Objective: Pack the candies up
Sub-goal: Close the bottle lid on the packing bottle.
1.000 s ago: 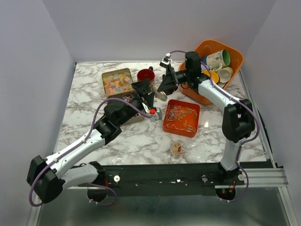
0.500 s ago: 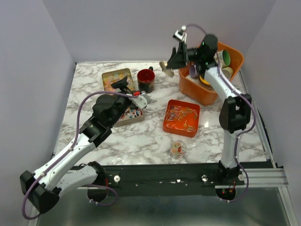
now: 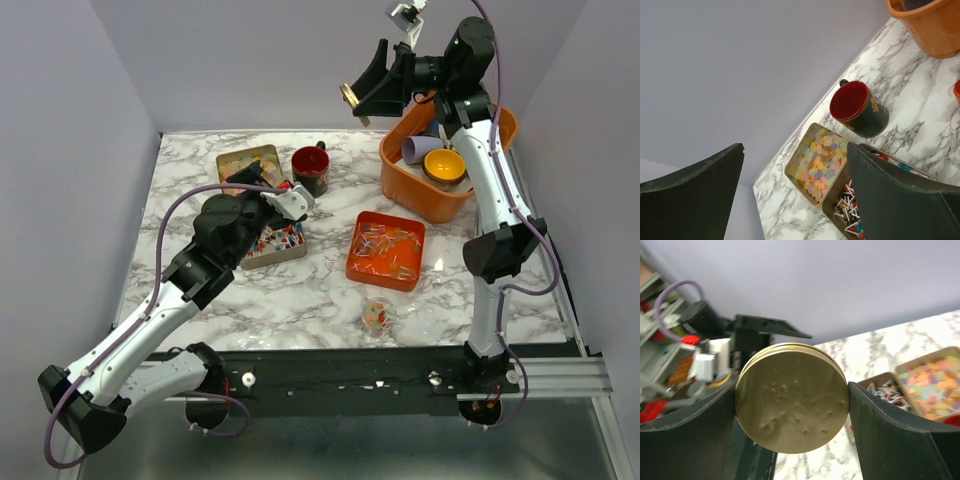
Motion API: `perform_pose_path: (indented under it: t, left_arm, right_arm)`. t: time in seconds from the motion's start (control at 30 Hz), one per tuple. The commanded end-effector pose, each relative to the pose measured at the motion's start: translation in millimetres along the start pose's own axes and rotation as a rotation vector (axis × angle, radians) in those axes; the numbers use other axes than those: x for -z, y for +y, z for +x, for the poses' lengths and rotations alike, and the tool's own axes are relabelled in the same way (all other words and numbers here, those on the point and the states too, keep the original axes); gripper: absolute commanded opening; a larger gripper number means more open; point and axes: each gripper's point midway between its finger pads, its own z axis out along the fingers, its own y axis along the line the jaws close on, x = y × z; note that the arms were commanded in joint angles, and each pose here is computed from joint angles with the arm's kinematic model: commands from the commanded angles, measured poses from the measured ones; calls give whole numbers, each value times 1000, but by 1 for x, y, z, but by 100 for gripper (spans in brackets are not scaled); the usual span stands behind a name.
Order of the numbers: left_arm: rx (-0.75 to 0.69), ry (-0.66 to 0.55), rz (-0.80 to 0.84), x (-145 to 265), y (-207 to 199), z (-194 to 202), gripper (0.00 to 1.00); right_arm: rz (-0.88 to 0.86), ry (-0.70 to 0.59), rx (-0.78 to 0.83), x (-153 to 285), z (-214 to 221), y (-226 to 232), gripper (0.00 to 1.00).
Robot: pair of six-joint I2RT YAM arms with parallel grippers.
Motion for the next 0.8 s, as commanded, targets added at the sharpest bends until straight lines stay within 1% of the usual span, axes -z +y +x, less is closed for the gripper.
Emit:
perform_pose_path:
  t: [0.0,0.03,0.07,0.1,0.13,0.17,0.2,0.23,0.3,0.33,0.4,0.43,0.5,0.53,0.57,0.6,0.63,0.67,0.7,0.73,0.77]
  left_arm:
    - [57,31,-14,6,10,-3,95]
    - [58,43,-2,6,7,0,95]
    - [64,38,6,6,5,-2,95]
    - [65,42,7,6,5,0,95]
    - [64,45,10,7,4,1,96]
    - [68,49,10,7,4,2,96]
    - [71,56,11,7,2,4,96]
    - [76,52,13,10,2,4,96]
    - [85,52,27,11,-4,7,96]
    - [95,43,24,14,-3,6,96]
    - [127,46,46,15,-14,12,96]
    - [143,37,54,17,-17,12,97]
    - [181,55,78,16,-31,23,97]
    - [234,59,74,15,-36,25,97]
    - [256,66,78,15,-40,28,98]
    - [273,80,90,14,-48,36,98]
    - [310,70,90,14,-51,34,98]
    - [324,71,93,13,-54,36,98]
    - [336,76,94,13,-58,40,98]
    - [347,66,81,13,-56,38,98]
    - [360,68,76,13,-55,40,98]
  right_arm:
    - [258,-67,133,10,-7,-54,75]
    - [403,-79,229,19,-10,-81,74]
    - [513,-68,227,26,-3,-100,74]
    - [605,-88,310,35,-17,-95,75]
    - [744,-112,388,51,-27,-105,76]
    - [779,-96,425,56,-3,-131,77]
    - [796,-100,495,61,-12,-116,77]
    - [792,-56,558,62,-6,-118,78]
    - [776,17,532,62,8,-111,78]
    - [740,61,558,60,15,-102,78]
    - [696,165,471,61,54,-92,78]
    - [668,204,524,62,59,-75,78]
    - [609,341,422,61,121,-65,78]
    - [572,411,458,61,143,-59,79]
    - [543,471,448,59,164,-35,79]
    - [518,512,450,58,181,-25,79]
    - [459,596,416,61,229,-21,79]
    - [421,636,435,57,244,4,79]
    - [404,672,426,57,264,10,79]
    - [386,720,365,60,300,17,79]
    - [361,743,368,55,315,26,80]
